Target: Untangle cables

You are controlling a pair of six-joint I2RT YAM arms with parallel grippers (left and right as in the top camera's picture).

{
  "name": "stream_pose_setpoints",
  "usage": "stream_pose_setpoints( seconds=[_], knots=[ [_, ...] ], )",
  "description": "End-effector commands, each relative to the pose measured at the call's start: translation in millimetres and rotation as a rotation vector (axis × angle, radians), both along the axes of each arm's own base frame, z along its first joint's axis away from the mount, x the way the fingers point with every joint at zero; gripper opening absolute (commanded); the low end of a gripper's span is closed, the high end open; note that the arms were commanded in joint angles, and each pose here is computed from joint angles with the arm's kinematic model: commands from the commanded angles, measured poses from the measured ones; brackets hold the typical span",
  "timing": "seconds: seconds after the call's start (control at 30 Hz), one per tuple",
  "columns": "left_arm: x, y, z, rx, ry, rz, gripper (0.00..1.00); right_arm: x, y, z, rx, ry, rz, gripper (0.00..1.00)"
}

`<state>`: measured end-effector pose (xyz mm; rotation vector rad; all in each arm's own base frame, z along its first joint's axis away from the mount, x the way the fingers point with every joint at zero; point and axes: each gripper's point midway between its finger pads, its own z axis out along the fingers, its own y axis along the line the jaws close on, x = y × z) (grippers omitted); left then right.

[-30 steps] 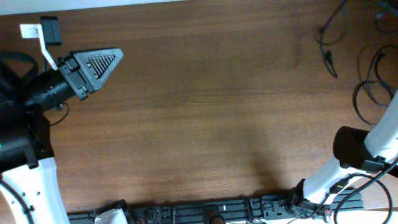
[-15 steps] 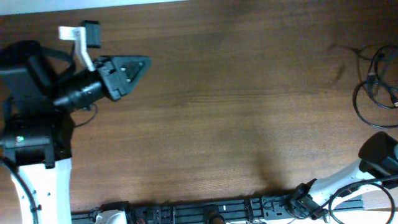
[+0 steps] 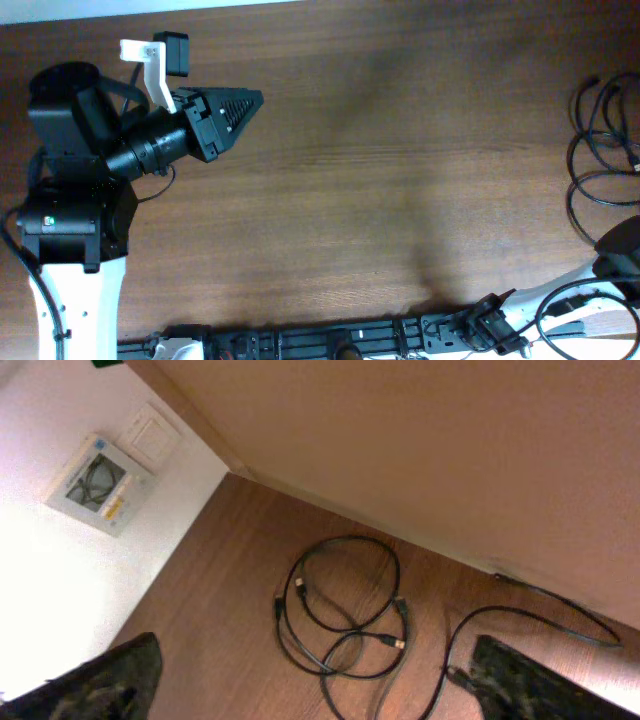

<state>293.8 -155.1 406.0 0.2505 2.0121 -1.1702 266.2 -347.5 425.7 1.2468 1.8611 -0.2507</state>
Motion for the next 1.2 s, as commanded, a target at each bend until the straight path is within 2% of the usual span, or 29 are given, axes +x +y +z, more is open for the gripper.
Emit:
stream_pose_setpoints(
  seconds=[0.0, 0.2, 0.33, 0.47, 0.6, 0.67, 0.77, 0.9, 1.0, 1.17],
  knots=[
    [-7, -4, 9, -0.004, -0.033, -0.038, 0.33, 15, 13, 3, 0.045, -0.068, 0.08, 0.99],
    [-7, -4, 9, -0.004, -0.035, -0.037, 0.32, 65, 77, 17, 0.078, -0.172, 0.459, 0.99],
    [-5, -1, 9, 0.017, -0.056, -0.018, 0.3, 83, 120, 22, 0.032, -0.143, 0.621, 1.0],
    [5, 11, 1, 0.068, -0.046, 0.076, 0.29, 116, 206, 27, -0.044, -0.116, 0.912, 0.97],
    [0, 21, -2, 0.108, -0.036, 0.146, 0.27, 125, 263, 24, -0.073, -0.062, 1.031, 0.98],
    [-6, 27, -1, 0.133, -0.051, 0.178, 0.26, 124, 283, 19, -0.111, -0.009, 1.077, 0.98],
    [-19, 51, 4, 0.195, -0.079, 0.318, 0.27, 113, 314, 8, -0.159, 0.102, 1.134, 0.97],
    [-41, 71, 14, 0.232, -0.119, 0.426, 0.28, 94, 345, 5, -0.176, 0.156, 1.21, 0.97],
    [-56, 79, 12, 0.251, -0.116, 0.465, 0.29, 75, 378, 22, -0.217, 0.108, 1.291, 0.98],
    [-66, 86, -7, 0.294, -0.034, 0.487, 0.3, 31, 411, 55, -0.297, 0.004, 1.375, 0.98]
  ],
)
